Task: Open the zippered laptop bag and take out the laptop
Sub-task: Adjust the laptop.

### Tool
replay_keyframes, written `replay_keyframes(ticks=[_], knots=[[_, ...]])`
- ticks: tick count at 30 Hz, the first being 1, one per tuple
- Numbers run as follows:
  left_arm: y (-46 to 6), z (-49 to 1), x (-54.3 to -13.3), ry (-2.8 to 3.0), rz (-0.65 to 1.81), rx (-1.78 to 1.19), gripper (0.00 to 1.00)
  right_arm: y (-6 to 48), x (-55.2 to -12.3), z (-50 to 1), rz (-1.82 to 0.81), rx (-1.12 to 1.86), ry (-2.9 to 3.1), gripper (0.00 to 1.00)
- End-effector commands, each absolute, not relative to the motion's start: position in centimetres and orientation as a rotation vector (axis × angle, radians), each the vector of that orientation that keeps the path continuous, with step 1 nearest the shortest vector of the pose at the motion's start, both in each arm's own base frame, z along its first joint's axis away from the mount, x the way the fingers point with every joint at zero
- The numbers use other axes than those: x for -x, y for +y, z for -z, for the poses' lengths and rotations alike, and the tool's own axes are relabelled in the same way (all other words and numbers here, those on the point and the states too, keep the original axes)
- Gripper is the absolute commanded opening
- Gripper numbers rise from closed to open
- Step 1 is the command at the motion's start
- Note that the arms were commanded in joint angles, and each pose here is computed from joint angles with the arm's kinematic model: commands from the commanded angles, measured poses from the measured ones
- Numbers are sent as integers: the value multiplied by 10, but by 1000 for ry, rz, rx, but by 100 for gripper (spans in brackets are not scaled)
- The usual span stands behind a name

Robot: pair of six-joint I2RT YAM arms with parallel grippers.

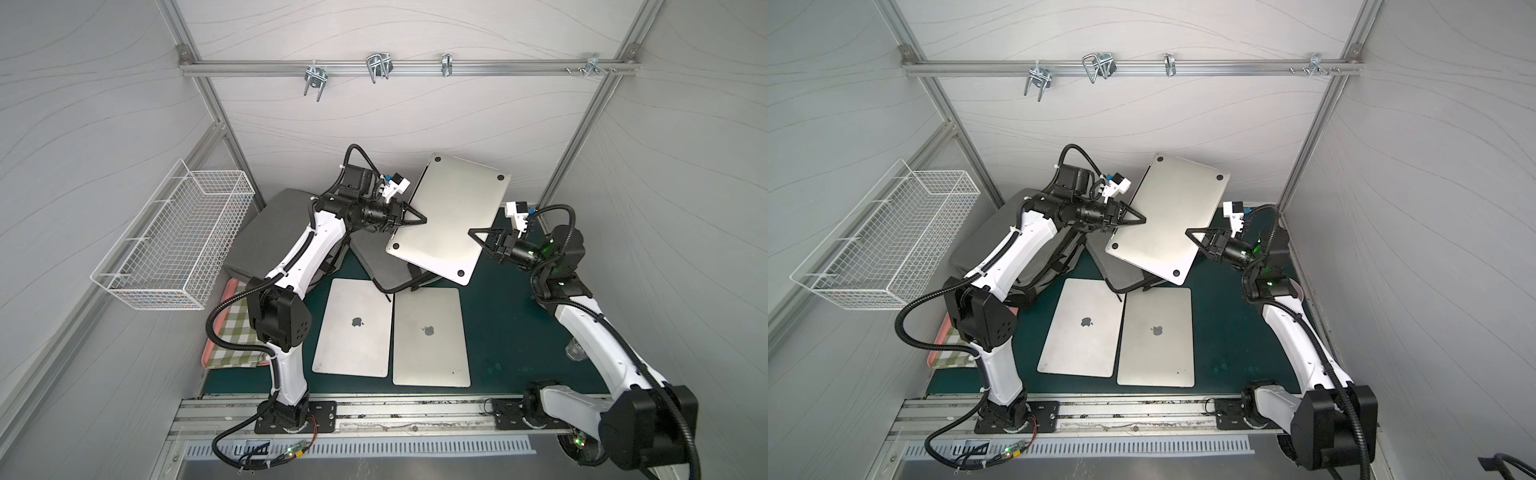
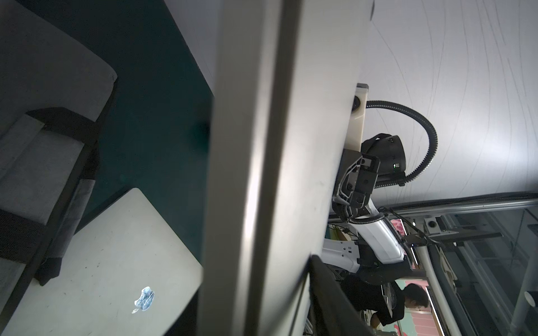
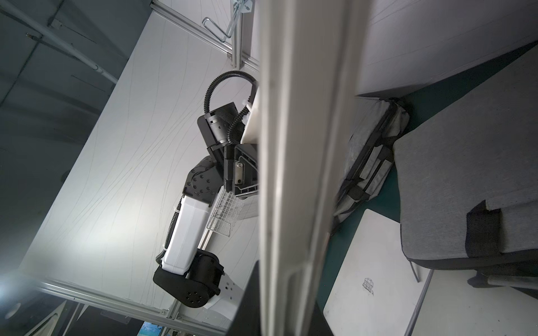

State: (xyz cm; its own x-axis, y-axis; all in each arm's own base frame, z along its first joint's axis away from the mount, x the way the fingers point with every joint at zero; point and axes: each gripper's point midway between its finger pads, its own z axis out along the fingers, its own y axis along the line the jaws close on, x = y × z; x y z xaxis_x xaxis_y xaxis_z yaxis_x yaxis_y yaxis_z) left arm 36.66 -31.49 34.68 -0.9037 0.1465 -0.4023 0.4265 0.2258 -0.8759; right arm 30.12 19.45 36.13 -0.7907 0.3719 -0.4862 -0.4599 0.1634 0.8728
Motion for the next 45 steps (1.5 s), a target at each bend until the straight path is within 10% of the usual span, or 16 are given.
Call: replay_keyframes(ticks=[1,8,45], knots=[[-322,-377,-342,2197,1809,-621,32,198,-293,-403,-1626,277,1644,0],[-324,-382,-339,2188,1907,-552,0,198,-304,-376,-1581,244,1726,0],[-296,-375,-307,2358,1784,-240,0,182,-312,-327,-1293,284,1874,69]])
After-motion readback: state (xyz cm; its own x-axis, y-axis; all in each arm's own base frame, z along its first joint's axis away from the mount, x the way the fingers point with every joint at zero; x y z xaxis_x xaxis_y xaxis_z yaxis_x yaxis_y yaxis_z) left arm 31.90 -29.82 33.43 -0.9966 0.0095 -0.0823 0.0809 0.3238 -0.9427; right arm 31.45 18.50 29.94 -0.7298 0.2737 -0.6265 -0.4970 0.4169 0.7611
